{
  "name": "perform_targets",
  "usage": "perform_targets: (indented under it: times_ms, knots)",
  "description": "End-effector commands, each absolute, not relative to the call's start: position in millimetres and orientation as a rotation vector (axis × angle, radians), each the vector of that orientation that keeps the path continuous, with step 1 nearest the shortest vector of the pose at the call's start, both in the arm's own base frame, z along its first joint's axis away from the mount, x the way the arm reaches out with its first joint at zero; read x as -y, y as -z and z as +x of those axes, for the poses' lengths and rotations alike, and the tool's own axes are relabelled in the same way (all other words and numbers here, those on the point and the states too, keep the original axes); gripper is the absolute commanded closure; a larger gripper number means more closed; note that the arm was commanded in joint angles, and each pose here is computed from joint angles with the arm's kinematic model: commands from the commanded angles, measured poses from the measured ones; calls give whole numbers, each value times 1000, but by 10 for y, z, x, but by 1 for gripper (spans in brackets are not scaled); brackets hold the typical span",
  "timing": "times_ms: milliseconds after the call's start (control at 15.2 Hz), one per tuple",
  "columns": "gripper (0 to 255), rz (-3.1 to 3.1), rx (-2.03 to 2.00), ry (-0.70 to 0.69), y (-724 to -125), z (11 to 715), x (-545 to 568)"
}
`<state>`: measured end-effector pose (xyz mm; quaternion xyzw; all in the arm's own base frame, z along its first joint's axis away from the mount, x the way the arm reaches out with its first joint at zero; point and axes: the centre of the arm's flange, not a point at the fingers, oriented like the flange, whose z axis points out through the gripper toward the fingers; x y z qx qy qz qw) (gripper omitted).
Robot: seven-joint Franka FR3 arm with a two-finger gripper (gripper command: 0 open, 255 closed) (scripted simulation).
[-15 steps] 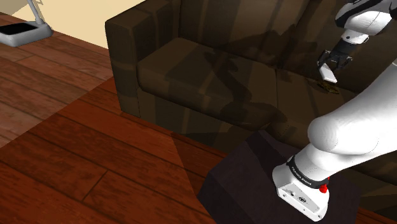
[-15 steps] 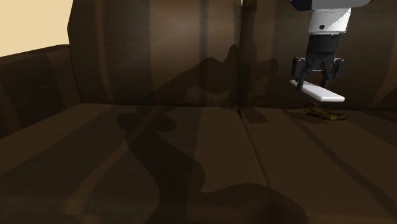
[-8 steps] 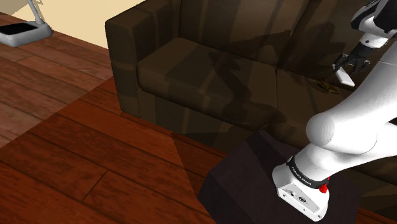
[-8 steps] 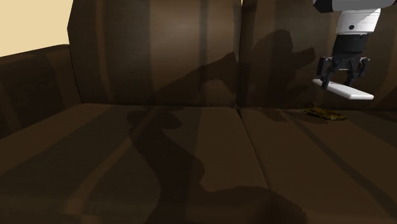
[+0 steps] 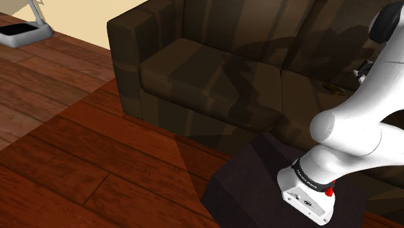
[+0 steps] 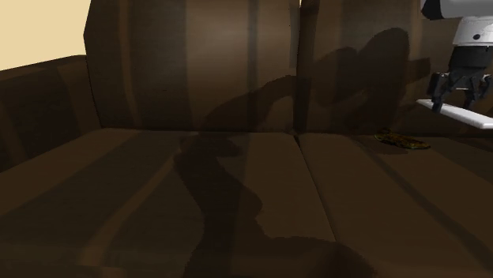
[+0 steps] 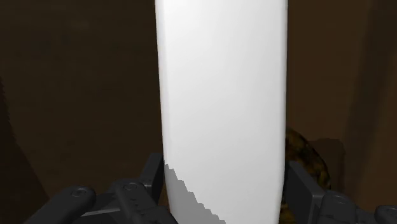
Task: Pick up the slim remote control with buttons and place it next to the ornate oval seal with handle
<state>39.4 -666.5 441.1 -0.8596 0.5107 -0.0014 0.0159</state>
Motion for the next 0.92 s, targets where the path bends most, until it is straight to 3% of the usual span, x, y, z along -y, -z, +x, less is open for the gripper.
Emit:
perform_targets:
  times_ms: [0,858]
  knots:
    - [255,-2708,-1616,35,-4466,177,6877]
    - [255,-2708,-1616,35,-3885,-65,7073]
